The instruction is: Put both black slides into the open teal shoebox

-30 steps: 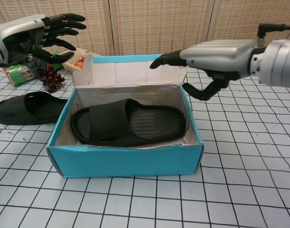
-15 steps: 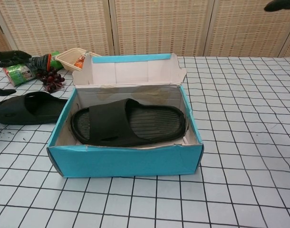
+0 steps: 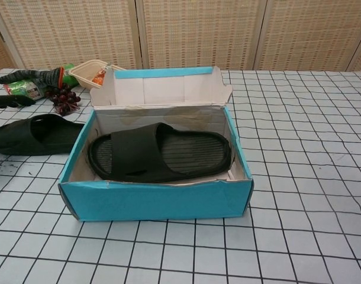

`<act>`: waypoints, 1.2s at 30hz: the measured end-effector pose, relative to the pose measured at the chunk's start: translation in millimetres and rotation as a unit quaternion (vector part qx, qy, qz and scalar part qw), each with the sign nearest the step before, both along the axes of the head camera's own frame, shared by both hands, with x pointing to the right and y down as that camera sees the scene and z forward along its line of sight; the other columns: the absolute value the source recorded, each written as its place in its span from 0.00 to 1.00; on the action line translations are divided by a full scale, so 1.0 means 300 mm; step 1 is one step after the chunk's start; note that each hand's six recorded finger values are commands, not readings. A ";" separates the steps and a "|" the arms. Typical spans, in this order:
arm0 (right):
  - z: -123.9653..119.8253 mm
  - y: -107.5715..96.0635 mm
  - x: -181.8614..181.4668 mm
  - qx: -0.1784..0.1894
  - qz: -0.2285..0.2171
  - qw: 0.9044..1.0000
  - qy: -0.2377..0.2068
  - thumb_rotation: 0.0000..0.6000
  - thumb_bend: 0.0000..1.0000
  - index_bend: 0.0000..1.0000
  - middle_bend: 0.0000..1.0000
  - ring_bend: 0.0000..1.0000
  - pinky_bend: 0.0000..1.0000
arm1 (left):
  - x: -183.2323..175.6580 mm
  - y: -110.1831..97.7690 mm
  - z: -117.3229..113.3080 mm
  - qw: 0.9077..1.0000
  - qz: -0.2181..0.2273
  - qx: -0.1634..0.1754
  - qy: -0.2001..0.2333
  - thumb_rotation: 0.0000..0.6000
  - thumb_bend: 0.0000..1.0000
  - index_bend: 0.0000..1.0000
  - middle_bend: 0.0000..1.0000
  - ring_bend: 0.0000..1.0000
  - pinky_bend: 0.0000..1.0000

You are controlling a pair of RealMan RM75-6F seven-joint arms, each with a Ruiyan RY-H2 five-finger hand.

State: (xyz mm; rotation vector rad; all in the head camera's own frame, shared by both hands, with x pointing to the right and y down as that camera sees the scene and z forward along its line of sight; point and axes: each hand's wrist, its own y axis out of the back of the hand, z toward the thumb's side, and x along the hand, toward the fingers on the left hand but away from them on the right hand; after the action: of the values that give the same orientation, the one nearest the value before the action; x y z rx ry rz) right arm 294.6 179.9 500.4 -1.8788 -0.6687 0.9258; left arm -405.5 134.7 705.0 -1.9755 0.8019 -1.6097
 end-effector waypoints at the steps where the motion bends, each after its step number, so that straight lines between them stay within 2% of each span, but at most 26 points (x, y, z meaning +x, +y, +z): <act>1: 0.004 0.002 0.004 -0.005 0.000 1.000 0.000 1.00 0.41 0.00 0.00 0.00 0.00 | 0.003 -0.001 0.009 1.000 -0.001 0.000 -0.001 1.00 0.28 0.00 0.00 0.00 0.01; 13: 0.027 0.013 0.026 -0.016 -0.006 1.000 0.019 1.00 0.41 0.00 0.00 0.00 0.00 | 0.013 -0.019 0.119 1.000 -0.016 0.002 -0.008 1.00 0.27 0.00 0.00 0.00 0.02; 16: 0.038 0.017 0.026 -0.017 -0.006 0.999 0.026 1.00 0.41 0.00 0.00 0.00 0.00 | 0.004 -0.027 0.140 1.000 -0.021 0.003 -0.013 1.00 0.30 0.00 0.00 0.00 0.02; 19: 0.043 0.019 0.025 -0.017 -0.006 0.999 0.029 1.00 0.41 0.00 0.00 0.00 0.00 | -0.004 -0.035 0.156 1.000 -0.025 0.008 -0.018 1.00 0.32 0.01 0.01 0.01 0.08; 20: 0.045 0.018 0.025 -0.017 -0.005 0.999 0.030 1.00 0.41 0.00 0.00 0.00 0.00 | -0.004 -0.036 0.160 0.999 -0.026 0.012 -0.018 1.00 0.33 0.04 0.03 0.04 0.10; 22: 0.048 0.018 0.025 -0.019 -0.004 0.999 0.031 1.00 0.41 0.00 0.00 0.00 0.00 | -0.006 -0.039 0.162 0.999 -0.028 0.021 -0.019 1.00 0.36 0.16 0.16 0.16 0.16; 24: 0.051 0.018 0.026 -0.020 -0.003 0.999 0.032 1.00 0.40 0.00 0.00 0.00 0.00 | -0.014 -0.039 0.164 0.999 -0.030 0.026 -0.022 1.00 0.36 0.24 0.23 0.23 0.16; 27: 0.053 0.020 0.024 -0.021 -0.003 0.999 0.032 1.00 0.41 0.00 0.00 0.00 0.00 | -0.026 -0.025 0.179 0.999 -0.033 0.015 -0.027 1.00 0.38 0.33 0.35 0.33 0.17; 31: 0.055 0.023 0.023 -0.023 -0.004 0.999 0.034 1.00 0.41 0.00 0.00 0.00 0.00 | -0.037 -0.026 0.178 0.999 -0.042 0.019 -0.026 1.00 0.46 0.49 0.55 0.49 0.26; 34: 0.056 0.025 0.023 -0.024 -0.004 0.999 0.035 1.00 0.41 0.00 0.00 0.00 0.00 | -0.043 -0.038 0.164 0.998 -0.051 0.033 -0.022 1.00 0.54 0.58 0.64 0.57 0.34; 36: 0.059 0.026 0.024 -0.026 -0.003 0.999 0.036 1.00 0.41 0.00 0.00 0.00 0.00 | -0.048 -0.047 0.152 0.997 -0.060 0.044 -0.017 1.00 0.61 0.60 0.66 0.59 0.37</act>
State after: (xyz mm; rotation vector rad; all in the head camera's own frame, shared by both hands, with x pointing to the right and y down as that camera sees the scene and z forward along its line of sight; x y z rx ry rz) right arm 301.7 187.7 518.0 -1.8825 -0.6014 1.0093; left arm -420.0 120.6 750.5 -1.8649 0.9769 -1.6414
